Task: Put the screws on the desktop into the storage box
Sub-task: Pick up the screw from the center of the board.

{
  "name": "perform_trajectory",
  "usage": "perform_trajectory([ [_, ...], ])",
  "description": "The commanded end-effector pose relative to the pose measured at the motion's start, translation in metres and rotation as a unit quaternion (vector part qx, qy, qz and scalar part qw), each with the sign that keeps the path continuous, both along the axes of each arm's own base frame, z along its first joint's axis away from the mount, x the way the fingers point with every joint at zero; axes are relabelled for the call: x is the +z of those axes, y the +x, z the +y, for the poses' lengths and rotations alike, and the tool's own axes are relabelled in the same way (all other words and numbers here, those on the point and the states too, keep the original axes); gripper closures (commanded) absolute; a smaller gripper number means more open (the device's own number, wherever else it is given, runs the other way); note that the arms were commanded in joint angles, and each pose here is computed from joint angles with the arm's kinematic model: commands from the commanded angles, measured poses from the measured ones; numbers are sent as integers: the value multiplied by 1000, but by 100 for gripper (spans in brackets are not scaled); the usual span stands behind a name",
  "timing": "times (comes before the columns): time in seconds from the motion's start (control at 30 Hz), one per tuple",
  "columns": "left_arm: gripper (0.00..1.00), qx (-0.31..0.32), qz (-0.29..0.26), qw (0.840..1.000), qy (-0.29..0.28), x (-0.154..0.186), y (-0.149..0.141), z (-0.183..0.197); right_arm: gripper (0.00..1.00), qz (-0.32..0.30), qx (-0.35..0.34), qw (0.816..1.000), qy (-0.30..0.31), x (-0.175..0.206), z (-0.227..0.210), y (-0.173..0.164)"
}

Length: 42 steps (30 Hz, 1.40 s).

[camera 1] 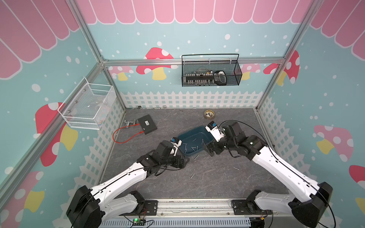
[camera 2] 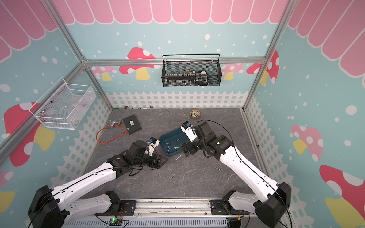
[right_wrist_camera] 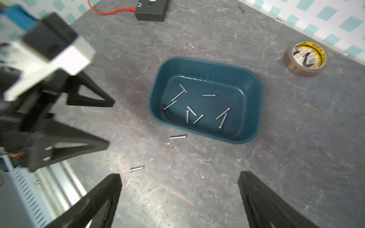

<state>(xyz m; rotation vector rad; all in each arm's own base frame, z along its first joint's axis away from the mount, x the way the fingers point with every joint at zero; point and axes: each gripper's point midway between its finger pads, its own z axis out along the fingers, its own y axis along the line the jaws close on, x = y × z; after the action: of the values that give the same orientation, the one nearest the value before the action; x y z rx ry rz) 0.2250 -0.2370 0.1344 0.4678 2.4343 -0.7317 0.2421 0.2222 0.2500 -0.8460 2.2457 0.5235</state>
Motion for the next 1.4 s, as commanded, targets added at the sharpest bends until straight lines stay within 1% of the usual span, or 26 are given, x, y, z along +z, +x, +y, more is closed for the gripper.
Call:
perform_trajectory([
  [0.0,11,3,-7,1000,23,1,1,-8,1,82,20,996,29,-8,-8,-47],
  [0.07,14,-3,-4,999,33,-3,-2,-15,1,97,15,995,23,-12,-18,-60],
  [0.23,21,-20,2,998,66,-15,-8,-32,1,104,-19,994,16,-13,-43,-81],
  [0.33,28,-39,6,996,85,-23,-14,-44,1,118,-21,993,18,-19,-48,-91],
  [0.4,35,-52,9,993,105,-31,-18,-51,1,129,-16,991,21,-23,-49,-98],
  [0.47,38,-59,11,990,125,-40,-21,-54,1,136,-11,990,26,-26,-49,-103],
  [0.53,41,-66,17,988,140,-48,-24,-55,1,137,-7,990,32,-26,-49,-107],
  [0.6,50,-75,21,986,145,-53,-28,-59,1,137,-4,990,37,-25,-49,-110],
  [0.73,56,-90,28,982,162,-64,-35,-65,1,139,-2,990,35,-27,-50,-112],
  [0.83,60,-88,29,977,190,-75,-35,-63,2,133,-7,991,29,-29,-53,-110],
  [0.9,64,-89,32,974,207,-82,-38,-63,1,134,-8,991,26,-31,-53,-109],
  [1.1,67,-92,49,965,240,-98,-43,-63,1,139,-8,990,17,-37,-56,-111],
  [1.27,68,-99,58,959,257,-104,-45,-63,1,136,-8,991,16,-35,-56,-111],
  [1.37,69,-101,64,953,277,-110,-46,-61,1,133,-6,991,14,-35,-57,-111],
])
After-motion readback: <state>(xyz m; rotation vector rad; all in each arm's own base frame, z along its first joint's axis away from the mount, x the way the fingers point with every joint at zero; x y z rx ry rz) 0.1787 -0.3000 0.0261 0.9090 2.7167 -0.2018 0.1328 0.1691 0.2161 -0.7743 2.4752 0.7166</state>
